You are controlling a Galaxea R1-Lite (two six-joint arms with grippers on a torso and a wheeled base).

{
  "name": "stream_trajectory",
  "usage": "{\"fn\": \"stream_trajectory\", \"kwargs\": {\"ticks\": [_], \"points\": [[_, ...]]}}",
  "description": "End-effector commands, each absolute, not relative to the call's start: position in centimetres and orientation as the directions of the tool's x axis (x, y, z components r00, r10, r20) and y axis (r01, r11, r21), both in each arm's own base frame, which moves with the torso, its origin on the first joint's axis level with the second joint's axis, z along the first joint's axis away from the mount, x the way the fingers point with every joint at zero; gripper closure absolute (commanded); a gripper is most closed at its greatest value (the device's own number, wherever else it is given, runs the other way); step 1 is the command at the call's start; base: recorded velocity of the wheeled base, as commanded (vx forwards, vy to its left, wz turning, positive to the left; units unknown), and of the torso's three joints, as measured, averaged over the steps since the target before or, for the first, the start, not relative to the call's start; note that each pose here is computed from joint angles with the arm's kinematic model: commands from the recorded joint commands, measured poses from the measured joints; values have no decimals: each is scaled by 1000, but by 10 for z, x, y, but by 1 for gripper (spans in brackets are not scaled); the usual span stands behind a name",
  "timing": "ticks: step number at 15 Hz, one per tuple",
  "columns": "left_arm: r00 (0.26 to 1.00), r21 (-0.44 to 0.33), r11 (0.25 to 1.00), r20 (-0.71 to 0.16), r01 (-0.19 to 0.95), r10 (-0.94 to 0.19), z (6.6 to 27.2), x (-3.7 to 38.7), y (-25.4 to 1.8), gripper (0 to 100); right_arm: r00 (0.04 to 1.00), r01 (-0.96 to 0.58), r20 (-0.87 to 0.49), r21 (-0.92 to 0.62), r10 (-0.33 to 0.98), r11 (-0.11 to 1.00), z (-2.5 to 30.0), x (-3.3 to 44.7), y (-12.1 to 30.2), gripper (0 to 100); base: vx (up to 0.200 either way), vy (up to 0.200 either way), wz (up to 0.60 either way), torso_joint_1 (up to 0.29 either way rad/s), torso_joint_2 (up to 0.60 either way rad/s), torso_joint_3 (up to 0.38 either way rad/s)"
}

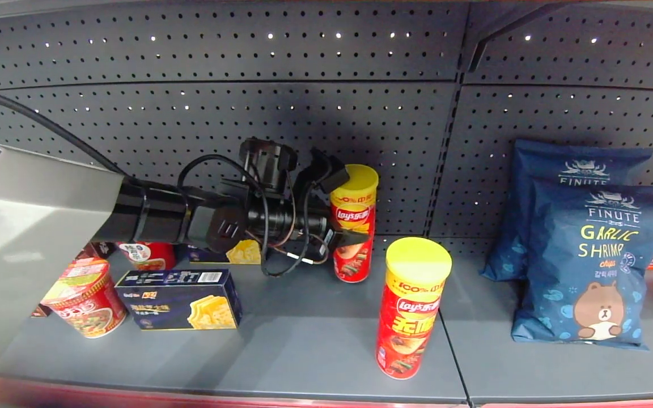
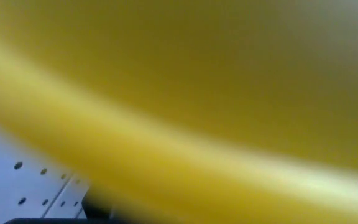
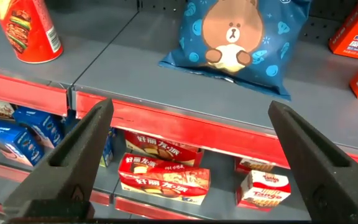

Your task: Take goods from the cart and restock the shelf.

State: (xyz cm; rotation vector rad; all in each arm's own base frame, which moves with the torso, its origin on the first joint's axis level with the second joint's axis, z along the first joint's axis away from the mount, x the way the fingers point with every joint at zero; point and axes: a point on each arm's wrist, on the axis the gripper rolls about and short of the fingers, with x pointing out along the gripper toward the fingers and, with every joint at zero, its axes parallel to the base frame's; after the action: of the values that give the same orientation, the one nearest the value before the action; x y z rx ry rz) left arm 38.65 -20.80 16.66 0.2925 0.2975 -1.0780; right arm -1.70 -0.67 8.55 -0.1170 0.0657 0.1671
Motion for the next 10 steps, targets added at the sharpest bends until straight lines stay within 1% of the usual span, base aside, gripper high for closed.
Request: {"fn": "stream_trajectory", "kwargs": {"ticks": [1, 3, 6, 10], "points": [[437, 92, 436, -371, 895, -820, 163, 395, -216, 100, 984, -171, -79, -111, 163, 979, 86, -17, -7, 0, 0, 0, 0, 0, 0, 0], [418, 90, 416, -373, 905, -828, 157, 396, -228, 100, 984, -169, -81, -110, 161, 979, 86, -16, -7, 0, 0, 0, 0, 0, 0, 0], [397, 79, 399, -387, 914, -832, 148, 396, -237, 100, 984, -170, -82, -110, 161, 979, 85, -16, -7, 0, 0, 0, 0, 0, 0, 0], [395, 79, 397, -387, 914, -833, 144, 400, -240, 100, 984, -168, -82, -92, 161, 981, 85, -16, -7, 0, 0, 0, 0, 0, 0, 0]]}}
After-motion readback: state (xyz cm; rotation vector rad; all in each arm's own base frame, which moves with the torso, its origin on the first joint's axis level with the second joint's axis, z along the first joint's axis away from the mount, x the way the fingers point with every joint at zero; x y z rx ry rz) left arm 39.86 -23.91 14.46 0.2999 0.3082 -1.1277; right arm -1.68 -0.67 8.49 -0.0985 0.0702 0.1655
